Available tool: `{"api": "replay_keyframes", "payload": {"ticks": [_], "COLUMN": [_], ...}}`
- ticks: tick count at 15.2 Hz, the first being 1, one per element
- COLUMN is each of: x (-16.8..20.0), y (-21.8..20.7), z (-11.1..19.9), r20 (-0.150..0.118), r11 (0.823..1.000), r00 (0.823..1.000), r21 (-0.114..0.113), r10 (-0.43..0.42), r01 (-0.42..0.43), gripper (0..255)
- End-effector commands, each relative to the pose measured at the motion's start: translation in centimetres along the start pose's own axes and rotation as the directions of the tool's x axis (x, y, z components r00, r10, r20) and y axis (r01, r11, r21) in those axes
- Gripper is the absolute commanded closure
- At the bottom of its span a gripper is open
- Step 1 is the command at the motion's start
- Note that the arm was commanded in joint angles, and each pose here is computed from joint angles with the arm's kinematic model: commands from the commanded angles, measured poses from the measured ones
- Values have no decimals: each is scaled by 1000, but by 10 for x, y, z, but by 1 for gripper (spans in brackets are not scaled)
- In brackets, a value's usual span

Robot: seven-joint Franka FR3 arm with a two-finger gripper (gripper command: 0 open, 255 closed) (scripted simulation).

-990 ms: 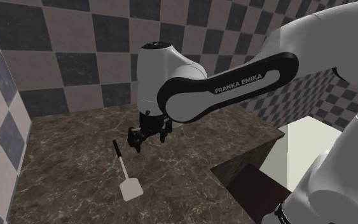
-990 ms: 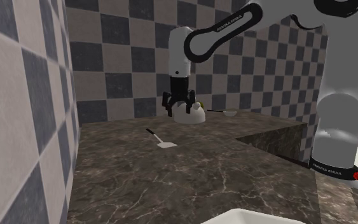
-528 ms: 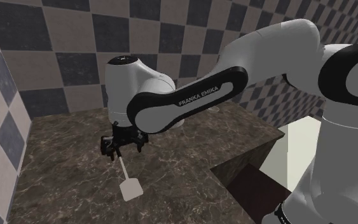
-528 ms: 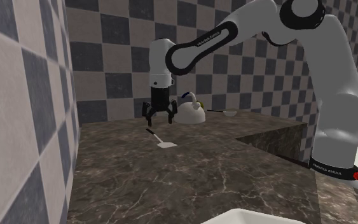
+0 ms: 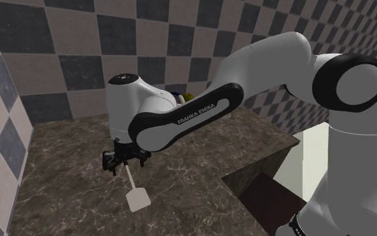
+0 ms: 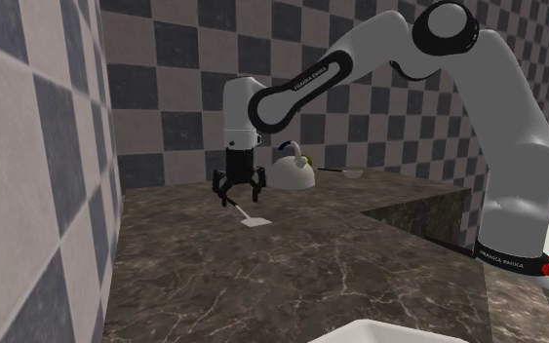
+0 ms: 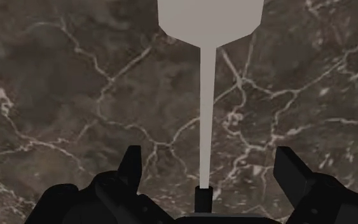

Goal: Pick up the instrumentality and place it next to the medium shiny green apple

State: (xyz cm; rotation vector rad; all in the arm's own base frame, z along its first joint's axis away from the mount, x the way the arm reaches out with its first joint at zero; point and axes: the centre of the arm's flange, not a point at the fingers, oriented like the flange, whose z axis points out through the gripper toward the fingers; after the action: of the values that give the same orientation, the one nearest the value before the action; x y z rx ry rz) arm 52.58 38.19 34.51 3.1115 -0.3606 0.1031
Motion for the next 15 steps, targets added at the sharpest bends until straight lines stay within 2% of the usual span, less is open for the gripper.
{"api": "replay_keyframes", "payload": {"ticks": [1, 8, 9, 15], "x": [-1, -1, -1, -1], "y": [0, 0, 0, 0], "z": [7, 7, 7, 7], "r20": [0, 0, 0, 0], "r11": [1000, 1000, 1000, 1000], "r00": [1000, 1000, 1000, 1000], "r21": [0, 0, 0, 0], "r10": [0, 0, 0, 0], "r01": [0, 0, 0, 0], "gripper": [0, 0, 255, 255]}}
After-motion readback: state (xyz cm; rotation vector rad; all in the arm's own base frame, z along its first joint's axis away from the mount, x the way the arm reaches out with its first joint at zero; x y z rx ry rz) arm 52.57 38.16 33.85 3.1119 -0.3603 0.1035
